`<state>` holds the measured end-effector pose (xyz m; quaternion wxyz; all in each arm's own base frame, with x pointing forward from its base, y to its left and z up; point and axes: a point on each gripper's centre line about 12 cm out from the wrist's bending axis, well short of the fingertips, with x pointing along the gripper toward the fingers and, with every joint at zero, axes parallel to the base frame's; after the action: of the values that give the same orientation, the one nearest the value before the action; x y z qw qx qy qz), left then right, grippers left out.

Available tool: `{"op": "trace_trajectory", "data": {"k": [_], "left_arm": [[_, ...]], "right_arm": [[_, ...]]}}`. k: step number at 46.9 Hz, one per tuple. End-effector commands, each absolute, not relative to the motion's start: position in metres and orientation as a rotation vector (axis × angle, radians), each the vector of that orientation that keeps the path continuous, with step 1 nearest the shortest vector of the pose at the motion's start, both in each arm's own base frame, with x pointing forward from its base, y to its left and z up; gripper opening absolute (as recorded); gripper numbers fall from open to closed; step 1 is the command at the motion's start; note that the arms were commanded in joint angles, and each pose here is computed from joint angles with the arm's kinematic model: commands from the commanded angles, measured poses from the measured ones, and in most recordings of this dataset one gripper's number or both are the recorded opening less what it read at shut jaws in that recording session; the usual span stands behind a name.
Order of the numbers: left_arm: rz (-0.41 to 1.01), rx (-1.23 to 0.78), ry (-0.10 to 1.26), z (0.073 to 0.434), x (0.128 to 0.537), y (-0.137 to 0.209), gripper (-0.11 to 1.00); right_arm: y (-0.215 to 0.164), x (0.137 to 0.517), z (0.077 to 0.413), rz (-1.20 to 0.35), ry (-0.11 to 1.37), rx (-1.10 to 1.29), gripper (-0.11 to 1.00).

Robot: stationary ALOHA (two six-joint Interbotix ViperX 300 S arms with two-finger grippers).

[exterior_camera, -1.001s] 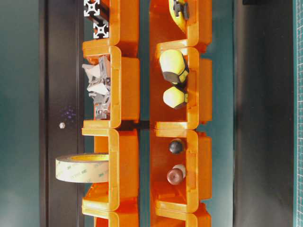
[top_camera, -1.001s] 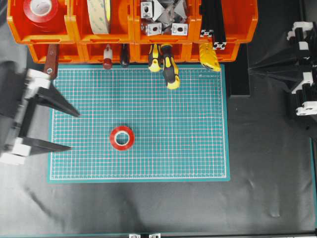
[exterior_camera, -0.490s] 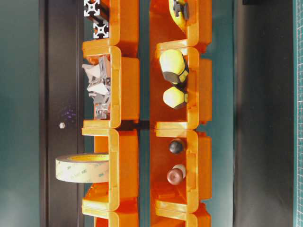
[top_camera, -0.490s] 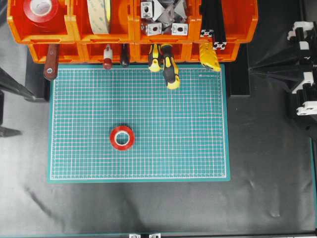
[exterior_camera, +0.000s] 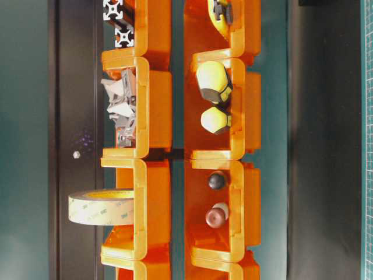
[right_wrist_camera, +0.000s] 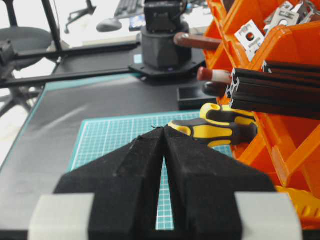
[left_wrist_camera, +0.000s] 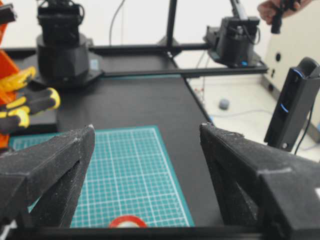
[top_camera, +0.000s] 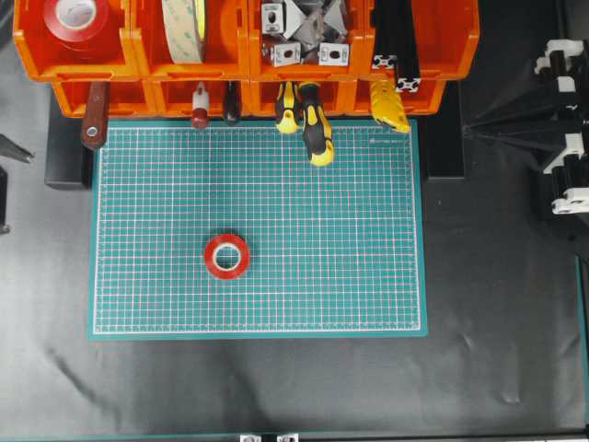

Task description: Pick vinyl tape from container rack with left arm.

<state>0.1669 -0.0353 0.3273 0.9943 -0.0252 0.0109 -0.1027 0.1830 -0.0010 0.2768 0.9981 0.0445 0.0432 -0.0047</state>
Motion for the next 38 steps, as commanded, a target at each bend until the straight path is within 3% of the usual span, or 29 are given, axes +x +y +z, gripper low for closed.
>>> {"op": "trace_trajectory", "data": {"k": [1,38], "left_arm": [[-0.204,-0.048,0.002,0.3324,0.1683,-0.0352,0.82],[-0.211,-0.074,-0.088,0.3363,0.1717,-0.0361,0.82]], "right_arm": [[-0.0016,0.1852,0.2875,-0.012,0.062,0.089,0.0],[-0.0015,0.1826,0.289,-0.011,0.05,0.089,0.0]]}}
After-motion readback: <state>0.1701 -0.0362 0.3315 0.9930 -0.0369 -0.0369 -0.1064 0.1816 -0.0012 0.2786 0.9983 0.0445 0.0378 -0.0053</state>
